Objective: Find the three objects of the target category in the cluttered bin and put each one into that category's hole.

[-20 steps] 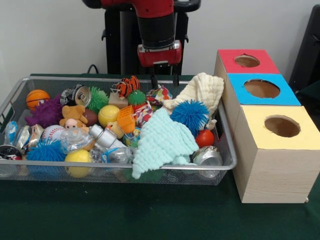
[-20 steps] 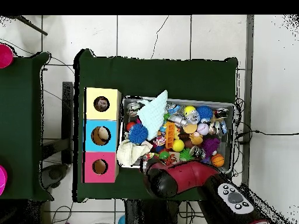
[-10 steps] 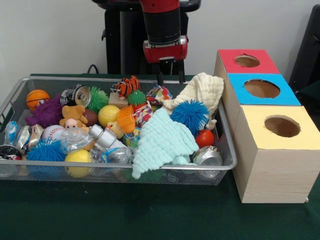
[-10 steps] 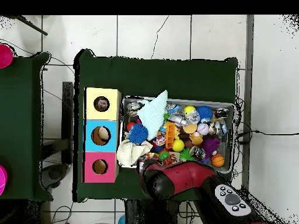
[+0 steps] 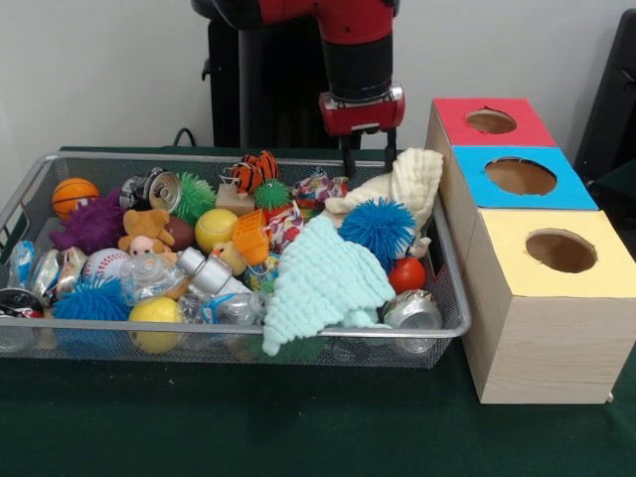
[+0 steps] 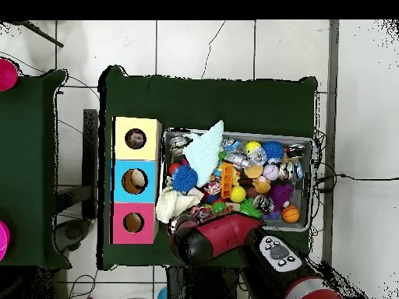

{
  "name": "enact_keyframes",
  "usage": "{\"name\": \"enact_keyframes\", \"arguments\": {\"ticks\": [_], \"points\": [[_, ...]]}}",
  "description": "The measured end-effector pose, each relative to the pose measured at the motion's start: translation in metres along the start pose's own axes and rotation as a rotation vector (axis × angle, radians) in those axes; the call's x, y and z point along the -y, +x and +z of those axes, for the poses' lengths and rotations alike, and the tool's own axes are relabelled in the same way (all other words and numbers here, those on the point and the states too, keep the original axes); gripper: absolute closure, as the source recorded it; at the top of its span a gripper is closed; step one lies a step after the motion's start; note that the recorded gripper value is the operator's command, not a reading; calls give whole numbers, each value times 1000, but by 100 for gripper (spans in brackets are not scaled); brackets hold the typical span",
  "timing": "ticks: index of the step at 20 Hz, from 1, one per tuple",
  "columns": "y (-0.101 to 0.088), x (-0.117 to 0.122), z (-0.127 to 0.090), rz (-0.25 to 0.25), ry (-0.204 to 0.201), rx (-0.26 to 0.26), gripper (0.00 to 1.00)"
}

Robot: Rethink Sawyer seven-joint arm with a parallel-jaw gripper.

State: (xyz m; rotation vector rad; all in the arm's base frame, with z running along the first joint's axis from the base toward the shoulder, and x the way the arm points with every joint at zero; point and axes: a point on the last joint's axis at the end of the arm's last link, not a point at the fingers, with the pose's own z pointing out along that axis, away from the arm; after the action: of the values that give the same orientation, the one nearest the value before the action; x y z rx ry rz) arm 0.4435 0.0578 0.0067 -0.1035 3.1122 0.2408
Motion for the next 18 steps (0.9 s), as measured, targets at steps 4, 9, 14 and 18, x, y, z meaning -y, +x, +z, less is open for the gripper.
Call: {"name": "enact_keyframes", "arguments": {"ticks": [4, 9, 14, 18], "points": [[-2, -8, 10, -22, 11, 8, 0], [-1, -9, 9, -31, 25, 20, 0], [-7, 2, 0, -14, 36, 40, 0], [-14, 22, -13, 37, 44, 58, 0]]}}
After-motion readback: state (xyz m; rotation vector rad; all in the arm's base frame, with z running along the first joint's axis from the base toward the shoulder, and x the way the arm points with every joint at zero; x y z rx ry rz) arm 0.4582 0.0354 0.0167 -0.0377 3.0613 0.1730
